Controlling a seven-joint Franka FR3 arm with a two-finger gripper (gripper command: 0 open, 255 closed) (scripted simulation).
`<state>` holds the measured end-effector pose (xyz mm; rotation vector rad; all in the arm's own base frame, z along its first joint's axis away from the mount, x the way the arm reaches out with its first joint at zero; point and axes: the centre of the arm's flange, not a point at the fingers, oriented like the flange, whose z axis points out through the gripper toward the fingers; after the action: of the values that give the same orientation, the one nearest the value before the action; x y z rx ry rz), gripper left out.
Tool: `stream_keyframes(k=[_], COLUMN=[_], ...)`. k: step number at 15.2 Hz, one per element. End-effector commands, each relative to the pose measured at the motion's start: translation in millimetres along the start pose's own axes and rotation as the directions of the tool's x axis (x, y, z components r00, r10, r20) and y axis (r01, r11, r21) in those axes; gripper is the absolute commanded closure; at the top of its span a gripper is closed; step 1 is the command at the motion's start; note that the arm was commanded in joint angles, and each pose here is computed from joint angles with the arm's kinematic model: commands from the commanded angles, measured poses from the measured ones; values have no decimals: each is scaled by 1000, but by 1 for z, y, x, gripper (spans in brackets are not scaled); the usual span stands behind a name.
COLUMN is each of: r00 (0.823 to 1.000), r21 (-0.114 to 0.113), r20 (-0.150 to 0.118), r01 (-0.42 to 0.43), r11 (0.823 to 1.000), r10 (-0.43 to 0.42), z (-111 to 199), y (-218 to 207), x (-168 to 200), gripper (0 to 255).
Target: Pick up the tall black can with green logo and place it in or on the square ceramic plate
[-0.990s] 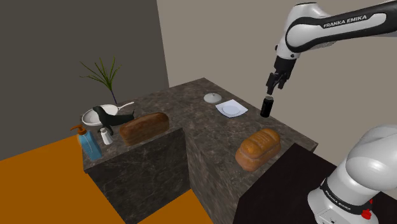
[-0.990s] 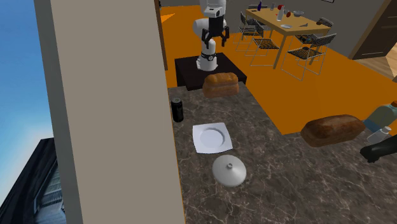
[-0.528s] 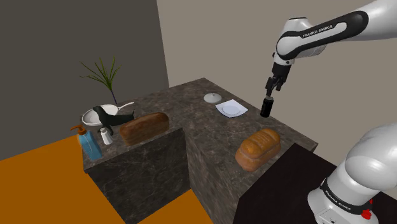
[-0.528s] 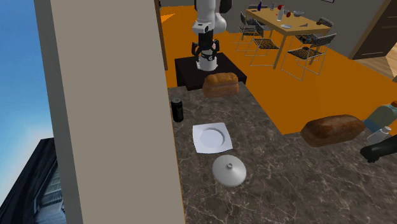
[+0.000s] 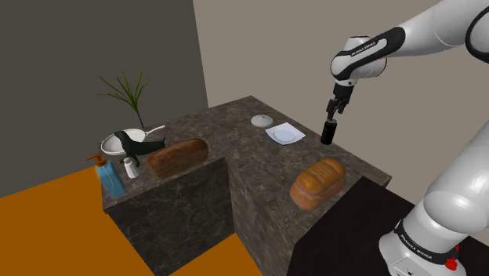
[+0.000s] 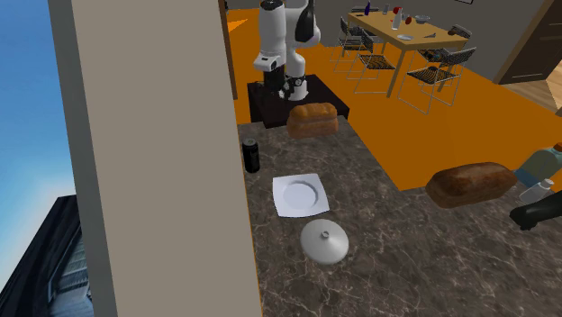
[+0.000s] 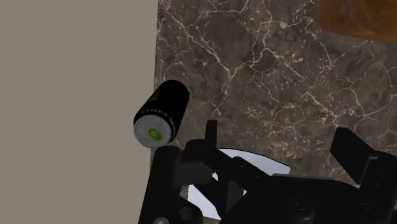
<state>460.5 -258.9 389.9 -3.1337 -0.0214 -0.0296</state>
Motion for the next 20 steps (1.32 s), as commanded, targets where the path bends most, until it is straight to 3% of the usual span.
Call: stream_keyframes(k=[1,12,20], r00=[1000,999,999], r21=[-3,-12,-12], r20=[3,19,19], r01=[5,26,26], r11=[1000,1000,1000], r10=[-5,-26,-26], z=[17,93,133], y=[20,125,125], x=[10,64,64], gripper=[0,0,0])
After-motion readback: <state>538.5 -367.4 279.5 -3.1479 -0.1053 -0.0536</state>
